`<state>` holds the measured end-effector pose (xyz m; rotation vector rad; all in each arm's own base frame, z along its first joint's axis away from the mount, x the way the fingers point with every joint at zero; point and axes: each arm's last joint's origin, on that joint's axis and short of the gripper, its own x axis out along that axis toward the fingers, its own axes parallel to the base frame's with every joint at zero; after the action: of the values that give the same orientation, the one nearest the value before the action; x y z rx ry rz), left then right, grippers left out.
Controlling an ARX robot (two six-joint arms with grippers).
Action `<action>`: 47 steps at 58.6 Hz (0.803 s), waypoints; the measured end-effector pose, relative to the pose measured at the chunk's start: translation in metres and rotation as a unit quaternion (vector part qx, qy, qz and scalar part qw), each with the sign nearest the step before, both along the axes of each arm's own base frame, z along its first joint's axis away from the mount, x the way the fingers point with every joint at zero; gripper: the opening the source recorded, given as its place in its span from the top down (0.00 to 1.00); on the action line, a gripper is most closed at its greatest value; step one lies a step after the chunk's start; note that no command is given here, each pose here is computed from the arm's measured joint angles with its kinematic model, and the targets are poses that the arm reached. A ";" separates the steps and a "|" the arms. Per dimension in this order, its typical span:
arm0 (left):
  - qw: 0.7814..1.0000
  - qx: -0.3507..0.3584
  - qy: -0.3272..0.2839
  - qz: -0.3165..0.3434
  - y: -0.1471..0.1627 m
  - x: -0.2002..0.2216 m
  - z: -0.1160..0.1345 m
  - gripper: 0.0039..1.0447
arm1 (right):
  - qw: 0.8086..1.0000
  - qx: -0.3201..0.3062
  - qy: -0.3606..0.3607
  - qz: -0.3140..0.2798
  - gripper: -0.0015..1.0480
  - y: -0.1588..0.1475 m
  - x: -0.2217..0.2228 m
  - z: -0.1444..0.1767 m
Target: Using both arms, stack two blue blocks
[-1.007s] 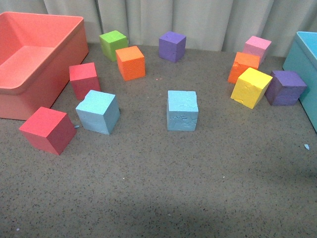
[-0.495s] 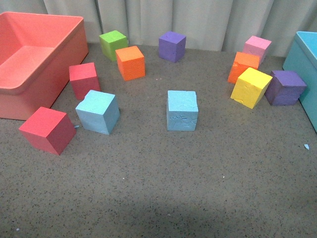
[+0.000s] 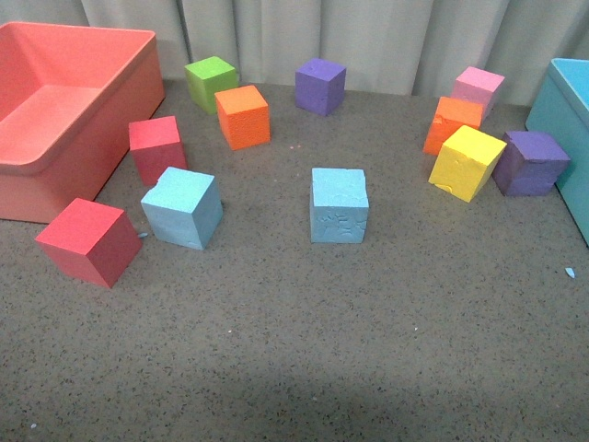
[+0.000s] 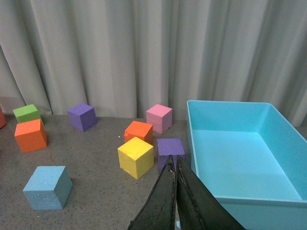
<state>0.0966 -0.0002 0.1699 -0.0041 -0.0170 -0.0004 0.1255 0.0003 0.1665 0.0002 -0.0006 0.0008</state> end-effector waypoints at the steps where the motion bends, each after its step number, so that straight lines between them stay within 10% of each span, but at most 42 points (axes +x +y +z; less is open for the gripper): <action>1: 1.000 0.000 0.000 0.000 0.000 0.000 0.000 0.06 | 1.000 0.000 -0.001 0.000 0.99 0.000 -0.001 0.000; 47: 1.000 0.000 0.000 0.000 0.000 0.000 0.000 0.06 | 1.000 0.000 0.008 0.001 0.99 0.000 -0.026 -0.003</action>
<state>0.0966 -0.0002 0.1699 -0.0041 -0.0170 -0.0004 0.0991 0.0003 0.1633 0.0002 0.0154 0.0034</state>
